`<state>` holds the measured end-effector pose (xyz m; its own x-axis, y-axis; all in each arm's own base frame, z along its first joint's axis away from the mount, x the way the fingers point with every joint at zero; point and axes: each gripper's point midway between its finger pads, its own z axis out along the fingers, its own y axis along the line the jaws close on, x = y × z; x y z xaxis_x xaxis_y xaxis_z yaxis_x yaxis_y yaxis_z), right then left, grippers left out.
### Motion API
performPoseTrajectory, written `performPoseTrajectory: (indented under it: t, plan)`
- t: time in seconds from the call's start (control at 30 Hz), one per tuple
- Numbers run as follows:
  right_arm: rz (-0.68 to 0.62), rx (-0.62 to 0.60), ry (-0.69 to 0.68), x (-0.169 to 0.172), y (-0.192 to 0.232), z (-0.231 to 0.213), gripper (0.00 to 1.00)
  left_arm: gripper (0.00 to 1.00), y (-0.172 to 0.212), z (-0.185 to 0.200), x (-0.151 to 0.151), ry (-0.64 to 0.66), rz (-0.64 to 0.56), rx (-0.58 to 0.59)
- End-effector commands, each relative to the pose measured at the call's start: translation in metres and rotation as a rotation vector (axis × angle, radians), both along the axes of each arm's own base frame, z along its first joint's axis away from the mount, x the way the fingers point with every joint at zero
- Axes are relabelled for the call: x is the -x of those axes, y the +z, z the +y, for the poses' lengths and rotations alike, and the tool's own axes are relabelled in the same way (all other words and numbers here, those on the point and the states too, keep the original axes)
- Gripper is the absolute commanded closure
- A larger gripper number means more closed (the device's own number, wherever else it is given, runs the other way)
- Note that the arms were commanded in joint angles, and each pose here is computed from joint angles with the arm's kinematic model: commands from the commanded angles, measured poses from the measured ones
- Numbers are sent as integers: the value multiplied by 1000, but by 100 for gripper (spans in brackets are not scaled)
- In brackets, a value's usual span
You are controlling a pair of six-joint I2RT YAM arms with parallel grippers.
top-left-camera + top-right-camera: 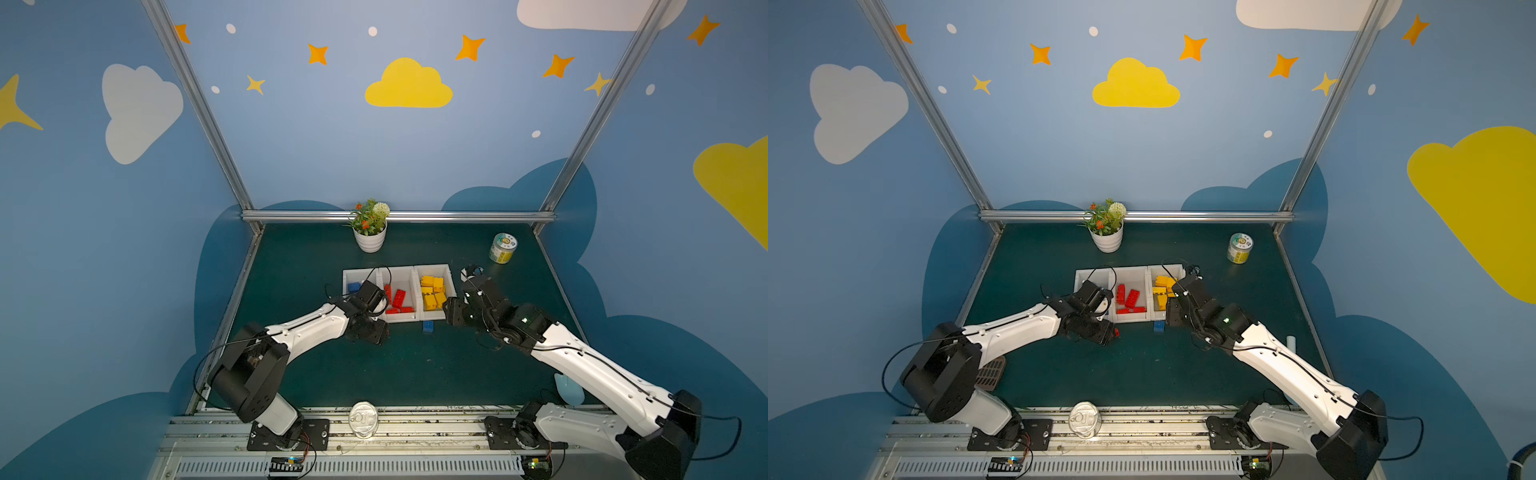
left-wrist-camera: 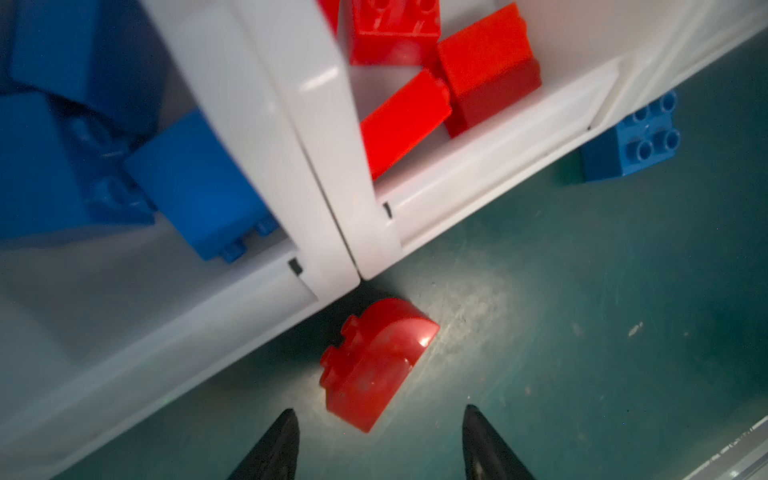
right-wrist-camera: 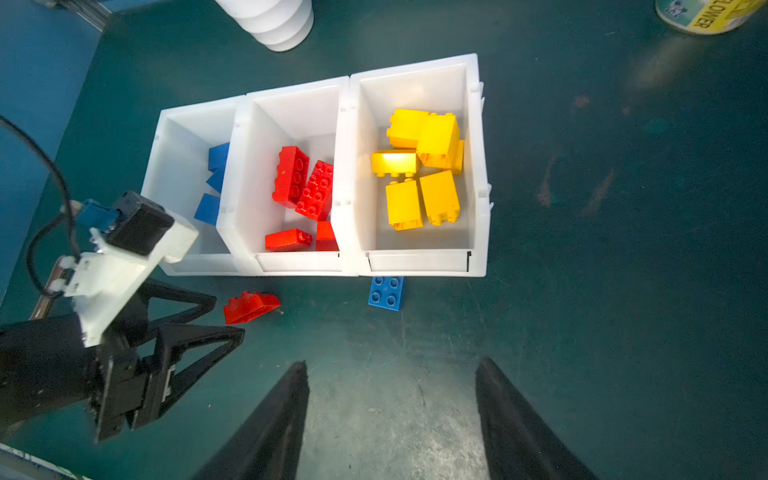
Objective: Sort the legos into containers by color
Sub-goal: 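Grasp the red sloped brick near the tray with the left gripper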
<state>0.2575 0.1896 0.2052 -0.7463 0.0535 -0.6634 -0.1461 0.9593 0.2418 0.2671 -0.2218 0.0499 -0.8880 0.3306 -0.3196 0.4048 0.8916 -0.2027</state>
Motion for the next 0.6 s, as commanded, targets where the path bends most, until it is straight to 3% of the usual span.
performPoseTrajectory:
  t: [0.0, 0.33, 0.57]
  plan:
    - [-12, 17, -48, 3, 1, -16, 35, 36, -4, -7, -5, -44, 6, -18]
    - [-21, 3, -64, 8, 4, -25, 35, 42, -16, -36, 13, -109, 36, -28]
    - [-15, 2, -69, 9, 1, -26, 36, 49, -23, -29, 8, -79, 29, -94]
